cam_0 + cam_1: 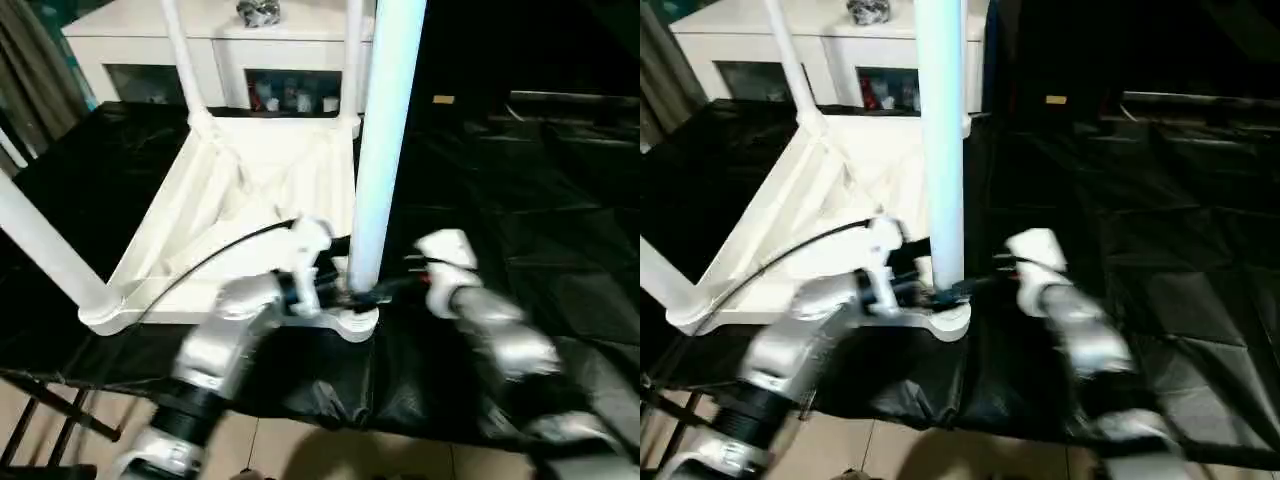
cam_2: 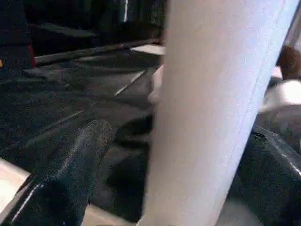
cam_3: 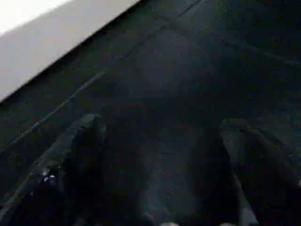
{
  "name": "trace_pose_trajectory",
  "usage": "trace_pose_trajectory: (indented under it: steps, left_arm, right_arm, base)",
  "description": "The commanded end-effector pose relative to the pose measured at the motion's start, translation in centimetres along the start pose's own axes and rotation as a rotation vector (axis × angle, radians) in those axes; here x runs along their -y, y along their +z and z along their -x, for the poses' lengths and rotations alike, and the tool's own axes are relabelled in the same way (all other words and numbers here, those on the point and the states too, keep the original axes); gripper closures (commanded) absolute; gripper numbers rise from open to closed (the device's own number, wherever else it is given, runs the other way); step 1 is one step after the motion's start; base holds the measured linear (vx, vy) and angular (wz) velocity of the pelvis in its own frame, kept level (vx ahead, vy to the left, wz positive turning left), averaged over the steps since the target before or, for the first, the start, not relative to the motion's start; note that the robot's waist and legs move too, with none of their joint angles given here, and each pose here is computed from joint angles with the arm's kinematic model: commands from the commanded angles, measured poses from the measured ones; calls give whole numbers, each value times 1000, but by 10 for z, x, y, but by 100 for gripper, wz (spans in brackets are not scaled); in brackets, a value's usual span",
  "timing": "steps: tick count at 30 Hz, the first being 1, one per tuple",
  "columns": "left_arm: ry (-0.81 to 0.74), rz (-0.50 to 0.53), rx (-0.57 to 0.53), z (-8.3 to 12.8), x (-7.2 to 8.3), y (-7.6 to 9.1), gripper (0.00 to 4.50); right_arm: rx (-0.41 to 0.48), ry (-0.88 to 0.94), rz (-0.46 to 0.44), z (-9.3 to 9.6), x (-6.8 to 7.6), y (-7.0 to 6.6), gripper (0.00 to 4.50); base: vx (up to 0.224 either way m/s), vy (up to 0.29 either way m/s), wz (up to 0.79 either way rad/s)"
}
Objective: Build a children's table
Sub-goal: Rotate table base, then rotate leg to tighten
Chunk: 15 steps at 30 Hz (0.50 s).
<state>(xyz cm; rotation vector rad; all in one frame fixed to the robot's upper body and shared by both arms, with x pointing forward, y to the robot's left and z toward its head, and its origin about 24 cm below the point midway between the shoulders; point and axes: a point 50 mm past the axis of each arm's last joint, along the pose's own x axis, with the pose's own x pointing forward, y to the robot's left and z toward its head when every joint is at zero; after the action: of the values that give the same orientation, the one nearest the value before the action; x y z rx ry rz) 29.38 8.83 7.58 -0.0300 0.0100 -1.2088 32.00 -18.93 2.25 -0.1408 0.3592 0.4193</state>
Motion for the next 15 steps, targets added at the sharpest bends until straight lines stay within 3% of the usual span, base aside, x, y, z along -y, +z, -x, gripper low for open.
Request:
trace_pose_trajectory:
  steps: [1,5,7,10,14,15]
  left_arm:
    - [-37,-26,-68,12,-7,-4,0]
    - [-80,-49,-154,26,-13,-10,34]
    - [-127,-73,-263,39,-20,-16,34]
    - [-144,-116,-373,50,-28,-22,76]
    - [-139,-198,-471,57,-39,-27,76]
    - [-152,-180,-495,60,-42,-28,112]
  right_arm:
    - [70,79,5,6,0,15,9]
    - [78,177,73,16,1,20,0]
    - [75,283,124,28,-1,24,0]
    - [74,362,159,38,-3,28,0]
    - [59,444,178,50,-5,29,0]
    - [38,486,184,55,-7,27,0]
  base:
    - [0,0,0]
    - [0,0,0]
    - [0,0,0]
    - [0,0,0]
    - [0,0,0]
    - [0,0,0]
